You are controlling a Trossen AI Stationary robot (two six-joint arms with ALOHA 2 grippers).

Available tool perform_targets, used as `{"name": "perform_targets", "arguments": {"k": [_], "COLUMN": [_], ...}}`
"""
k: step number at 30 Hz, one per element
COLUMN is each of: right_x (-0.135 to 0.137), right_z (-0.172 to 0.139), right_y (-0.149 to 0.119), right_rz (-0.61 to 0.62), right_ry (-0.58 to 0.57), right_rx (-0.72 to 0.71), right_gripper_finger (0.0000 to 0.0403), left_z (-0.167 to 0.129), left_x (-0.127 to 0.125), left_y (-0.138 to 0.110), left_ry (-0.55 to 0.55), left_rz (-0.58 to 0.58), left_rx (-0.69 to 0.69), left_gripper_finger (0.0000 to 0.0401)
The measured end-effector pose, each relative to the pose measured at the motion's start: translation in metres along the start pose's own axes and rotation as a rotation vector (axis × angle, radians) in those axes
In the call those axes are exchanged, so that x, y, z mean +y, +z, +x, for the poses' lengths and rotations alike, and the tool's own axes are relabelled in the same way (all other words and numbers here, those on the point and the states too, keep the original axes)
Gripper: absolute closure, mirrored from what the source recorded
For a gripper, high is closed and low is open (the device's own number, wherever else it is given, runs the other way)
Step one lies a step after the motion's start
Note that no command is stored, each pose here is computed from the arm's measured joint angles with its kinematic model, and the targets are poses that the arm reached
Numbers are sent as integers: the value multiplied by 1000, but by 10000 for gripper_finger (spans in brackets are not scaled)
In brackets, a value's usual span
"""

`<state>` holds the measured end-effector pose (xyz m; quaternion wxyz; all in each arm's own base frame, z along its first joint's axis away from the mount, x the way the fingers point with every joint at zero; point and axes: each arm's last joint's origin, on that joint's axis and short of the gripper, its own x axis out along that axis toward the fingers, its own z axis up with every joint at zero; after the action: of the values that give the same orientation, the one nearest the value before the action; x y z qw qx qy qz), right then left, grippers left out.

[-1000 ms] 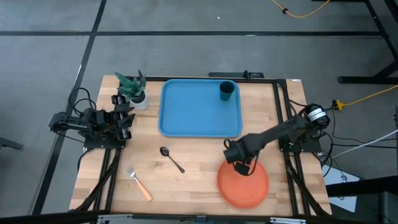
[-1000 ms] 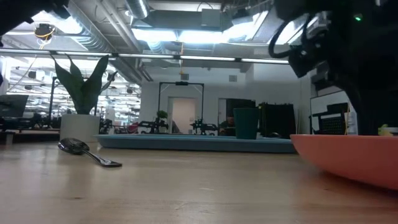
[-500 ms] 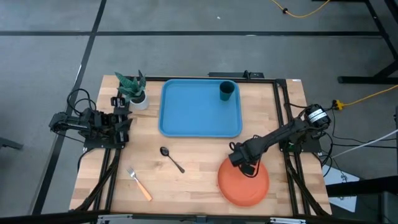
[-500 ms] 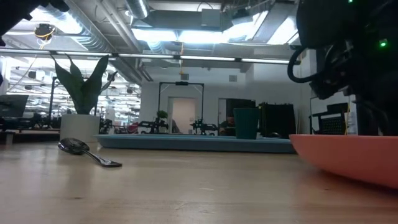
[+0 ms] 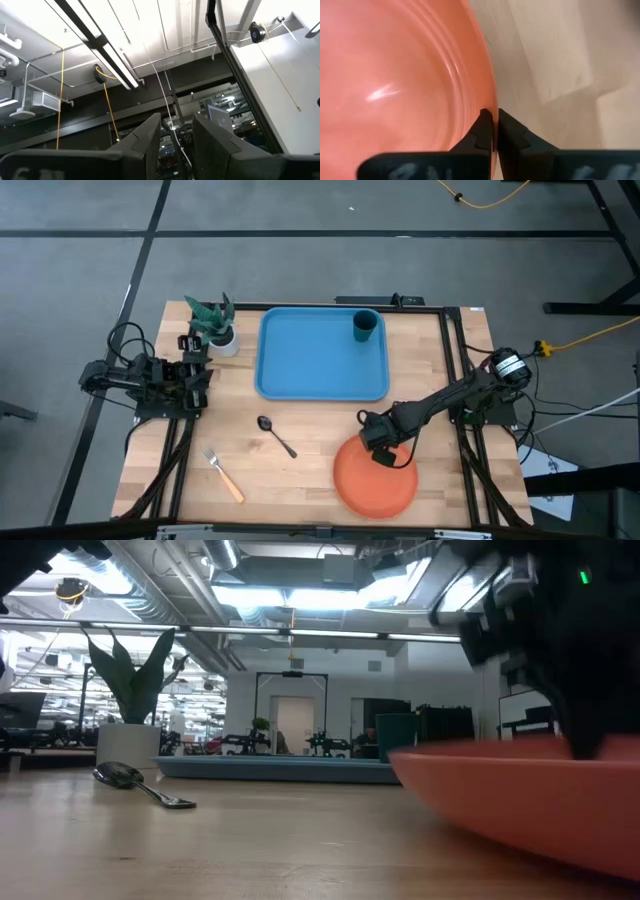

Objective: Pick and place plate/cup/fork/spoon on tray
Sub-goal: Put the orange plate on the tray

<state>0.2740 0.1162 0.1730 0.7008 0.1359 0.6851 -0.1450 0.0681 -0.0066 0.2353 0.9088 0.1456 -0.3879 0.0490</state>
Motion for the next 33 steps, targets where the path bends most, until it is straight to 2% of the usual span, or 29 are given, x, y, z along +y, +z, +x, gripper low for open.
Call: {"name": "perform_targets", "arguments": {"k": [2,4,9,15,18,21,24,28,33], "right_x": [5,5,-9,-37,-53,-76,-110,-165,-220], "right_z": [-17,-35,-85,-146,-172,-191,-196,-188,-152], "right_y": [9,17,44,89,113,139,162,185,201], "right_rz": [-35,-68,-154,-235,-251,-289,-277,-106,144], "right_ry": [12,-30,-224,-501,-577,-549,-443,-353,-324], "right_rx": [-37,-82,-260,-565,-697,-805,-883,-956,-898], "right_gripper_finger": [396,396,396,396,396,396,396,396,396], "left_z": [0,0,0,0,0,0,0,0,0], "left_x": [0,0,0,0,0,0,0,0,1], "left_y": [0,0,0,1,1,1,1,1,1], "left_ry": [0,0,2,4,4,4,5,5,8], "left_rz": [0,1,7,7,6,7,7,7,32], "left_rx": [0,0,-3,-8,-9,-9,-9,-9,-11], "left_gripper_finger": [293,293,293,293,293,293,293,293,293]}}
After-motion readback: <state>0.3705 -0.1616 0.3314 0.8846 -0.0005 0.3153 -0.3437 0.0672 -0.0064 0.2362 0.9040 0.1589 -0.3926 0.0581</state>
